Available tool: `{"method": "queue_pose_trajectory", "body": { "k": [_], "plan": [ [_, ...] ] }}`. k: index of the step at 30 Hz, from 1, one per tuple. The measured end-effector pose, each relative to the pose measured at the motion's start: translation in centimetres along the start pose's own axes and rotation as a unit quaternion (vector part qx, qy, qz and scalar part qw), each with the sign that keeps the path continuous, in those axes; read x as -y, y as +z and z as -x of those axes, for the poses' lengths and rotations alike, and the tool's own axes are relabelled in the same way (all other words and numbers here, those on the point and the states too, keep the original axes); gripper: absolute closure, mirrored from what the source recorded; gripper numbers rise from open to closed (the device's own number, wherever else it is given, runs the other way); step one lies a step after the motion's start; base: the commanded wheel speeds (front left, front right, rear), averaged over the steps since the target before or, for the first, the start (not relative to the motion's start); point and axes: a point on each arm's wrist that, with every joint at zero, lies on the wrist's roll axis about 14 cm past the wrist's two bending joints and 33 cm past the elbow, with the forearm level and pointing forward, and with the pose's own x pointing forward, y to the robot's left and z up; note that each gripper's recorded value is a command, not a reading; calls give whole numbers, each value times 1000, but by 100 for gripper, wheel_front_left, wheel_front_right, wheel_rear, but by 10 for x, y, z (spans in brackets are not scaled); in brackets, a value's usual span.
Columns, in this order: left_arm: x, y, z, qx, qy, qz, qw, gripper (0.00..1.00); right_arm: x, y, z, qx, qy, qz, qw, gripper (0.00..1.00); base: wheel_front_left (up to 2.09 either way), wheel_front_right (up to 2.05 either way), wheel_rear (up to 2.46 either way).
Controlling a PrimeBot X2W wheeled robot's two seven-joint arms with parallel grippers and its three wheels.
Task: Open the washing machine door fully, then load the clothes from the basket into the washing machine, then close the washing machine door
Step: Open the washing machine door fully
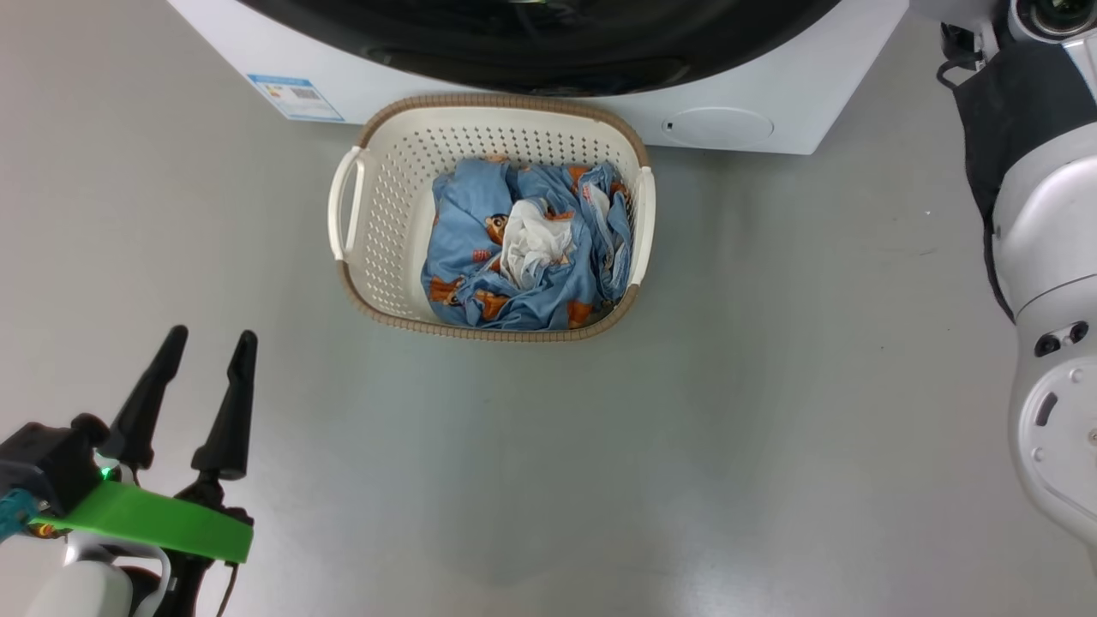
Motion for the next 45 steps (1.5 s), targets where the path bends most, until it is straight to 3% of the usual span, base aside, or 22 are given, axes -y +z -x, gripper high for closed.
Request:
{"method": "queue_pose_trajectory", "body": {
  "k": [29,45],
  "plan": [
    [0,12,-1,17,0,1,1000,0,-10,-26,0,-90,5,16,996,100,0,0,0],
    [9,33,1,47,-14,-1,999,0,-11,-78,42,-234,33,-24,971,100,0,0,0]
  ]
}}
